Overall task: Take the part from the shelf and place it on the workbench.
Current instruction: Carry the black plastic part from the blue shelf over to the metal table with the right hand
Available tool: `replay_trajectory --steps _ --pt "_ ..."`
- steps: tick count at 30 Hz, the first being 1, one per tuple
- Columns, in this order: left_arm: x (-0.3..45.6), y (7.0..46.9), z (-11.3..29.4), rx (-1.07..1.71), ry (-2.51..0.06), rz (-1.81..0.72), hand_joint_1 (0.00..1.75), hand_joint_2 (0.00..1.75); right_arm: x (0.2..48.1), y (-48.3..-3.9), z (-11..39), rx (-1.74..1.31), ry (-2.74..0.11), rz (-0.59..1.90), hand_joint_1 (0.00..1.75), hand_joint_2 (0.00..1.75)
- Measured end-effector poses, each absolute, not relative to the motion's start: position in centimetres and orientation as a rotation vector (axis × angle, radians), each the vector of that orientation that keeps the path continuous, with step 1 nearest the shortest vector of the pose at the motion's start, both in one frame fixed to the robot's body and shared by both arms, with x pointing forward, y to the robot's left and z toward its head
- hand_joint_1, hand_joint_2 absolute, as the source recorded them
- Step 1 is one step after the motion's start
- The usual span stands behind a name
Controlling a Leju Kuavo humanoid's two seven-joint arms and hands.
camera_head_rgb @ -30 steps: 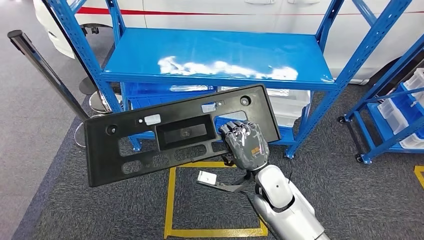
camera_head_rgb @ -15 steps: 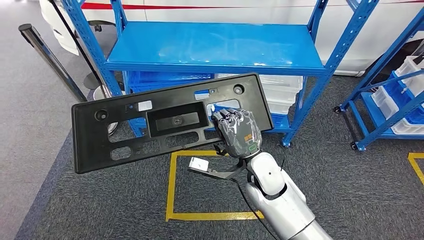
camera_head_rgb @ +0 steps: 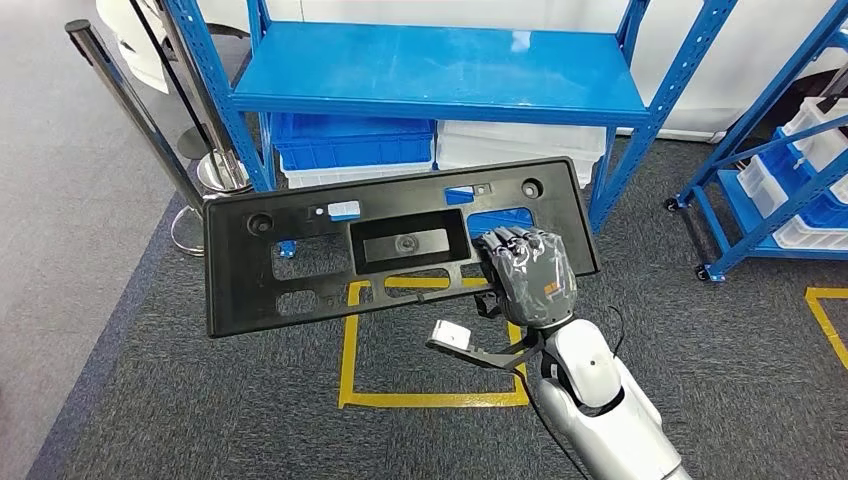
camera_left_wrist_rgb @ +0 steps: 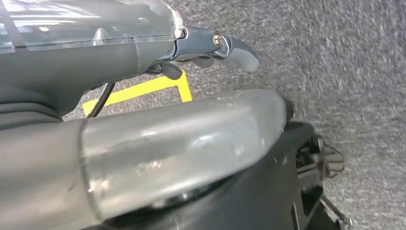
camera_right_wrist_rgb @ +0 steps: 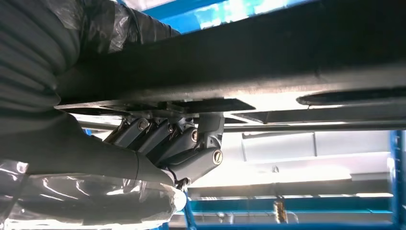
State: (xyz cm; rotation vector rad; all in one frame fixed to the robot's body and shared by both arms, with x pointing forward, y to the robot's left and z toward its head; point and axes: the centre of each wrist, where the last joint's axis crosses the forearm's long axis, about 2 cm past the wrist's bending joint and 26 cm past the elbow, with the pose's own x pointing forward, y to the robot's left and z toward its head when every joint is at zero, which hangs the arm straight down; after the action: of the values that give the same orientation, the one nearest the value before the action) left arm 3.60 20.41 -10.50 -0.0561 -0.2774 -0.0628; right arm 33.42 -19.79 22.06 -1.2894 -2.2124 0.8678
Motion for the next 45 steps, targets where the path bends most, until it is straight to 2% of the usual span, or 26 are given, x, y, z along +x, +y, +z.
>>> replay_trajectory --steps 8,14,23,45 --pt "3.6 20.4 -10.5 -0.068 -0.293 -0.047 0.0 0.0 33.6 -20.3 21.8 -1.308 -2.198 0.896 1.75 1.75" --pt "3.6 20.9 -10.6 -0.08 -0.279 -0.045 0.0 0.0 34.4 -17.2 22.5 -1.33 -2.178 0.886 1.75 1.75" --pt "2.8 21.4 -10.7 -0.069 -0.288 -0.091 0.0 0.0 34.1 -15.6 22.0 -1.324 -2.137 0.914 1.75 1.75" --pt "3.0 21.3 -10.7 -0.06 -0.336 -0.151 0.0 0.0 31.8 -17.0 19.7 -1.33 -2.093 0.881 1.75 1.75"
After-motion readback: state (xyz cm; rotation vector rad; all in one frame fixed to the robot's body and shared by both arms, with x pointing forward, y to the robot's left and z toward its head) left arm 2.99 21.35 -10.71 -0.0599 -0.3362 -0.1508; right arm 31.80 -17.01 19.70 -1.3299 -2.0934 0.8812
